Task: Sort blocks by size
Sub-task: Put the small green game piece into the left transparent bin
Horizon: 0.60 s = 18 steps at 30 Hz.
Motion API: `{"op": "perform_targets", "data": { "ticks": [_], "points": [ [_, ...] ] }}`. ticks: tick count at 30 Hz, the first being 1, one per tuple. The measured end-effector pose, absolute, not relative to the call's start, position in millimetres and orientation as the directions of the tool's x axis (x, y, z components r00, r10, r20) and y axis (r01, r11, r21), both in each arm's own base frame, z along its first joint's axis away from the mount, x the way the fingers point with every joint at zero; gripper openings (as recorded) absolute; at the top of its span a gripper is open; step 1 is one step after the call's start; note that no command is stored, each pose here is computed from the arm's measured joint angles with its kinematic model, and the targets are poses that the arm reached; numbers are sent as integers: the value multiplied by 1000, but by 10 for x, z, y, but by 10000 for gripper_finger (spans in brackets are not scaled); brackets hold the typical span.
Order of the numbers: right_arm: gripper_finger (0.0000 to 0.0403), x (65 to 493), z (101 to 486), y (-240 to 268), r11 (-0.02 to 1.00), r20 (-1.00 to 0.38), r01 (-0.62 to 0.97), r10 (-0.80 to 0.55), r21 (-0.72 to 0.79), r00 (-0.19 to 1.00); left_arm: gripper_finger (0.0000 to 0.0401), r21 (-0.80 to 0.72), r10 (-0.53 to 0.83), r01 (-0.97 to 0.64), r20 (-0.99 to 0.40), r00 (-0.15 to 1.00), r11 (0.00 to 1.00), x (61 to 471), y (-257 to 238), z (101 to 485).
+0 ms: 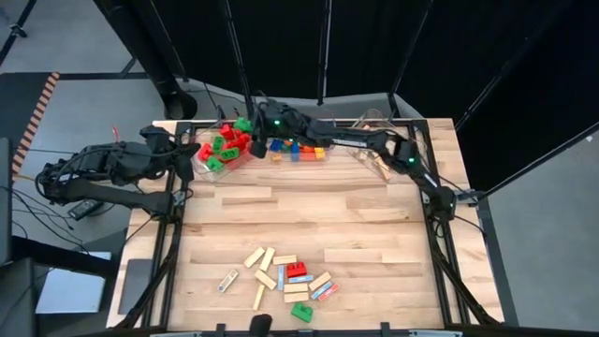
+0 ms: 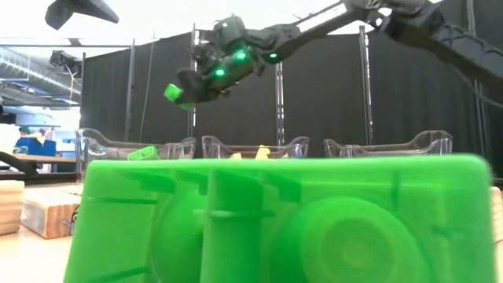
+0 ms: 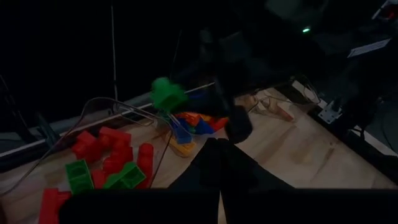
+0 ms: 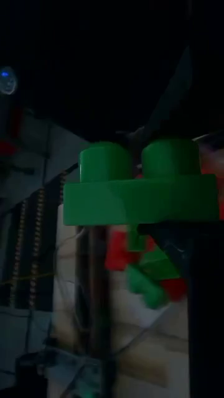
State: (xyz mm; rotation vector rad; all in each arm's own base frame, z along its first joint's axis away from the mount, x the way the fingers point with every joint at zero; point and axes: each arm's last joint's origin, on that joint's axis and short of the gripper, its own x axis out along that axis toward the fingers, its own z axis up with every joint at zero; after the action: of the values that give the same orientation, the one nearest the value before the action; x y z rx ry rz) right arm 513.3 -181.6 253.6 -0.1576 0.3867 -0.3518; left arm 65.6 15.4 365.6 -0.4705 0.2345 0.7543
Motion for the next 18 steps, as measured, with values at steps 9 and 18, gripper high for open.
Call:
{"op": "perform_targets", "data": {
  "ticks": [9,18],
  "points": [
    [174,5405,2241,-2020,911,-371,407,-402,-69,837,2,-324,604,-706,-367,708,630,656,155,3656],
    [388,5378,2273,-1907,914,-446,384,-399,-127,801,7,-299,603,-705,-370,707,643,656,155,3653]
  ]
}}
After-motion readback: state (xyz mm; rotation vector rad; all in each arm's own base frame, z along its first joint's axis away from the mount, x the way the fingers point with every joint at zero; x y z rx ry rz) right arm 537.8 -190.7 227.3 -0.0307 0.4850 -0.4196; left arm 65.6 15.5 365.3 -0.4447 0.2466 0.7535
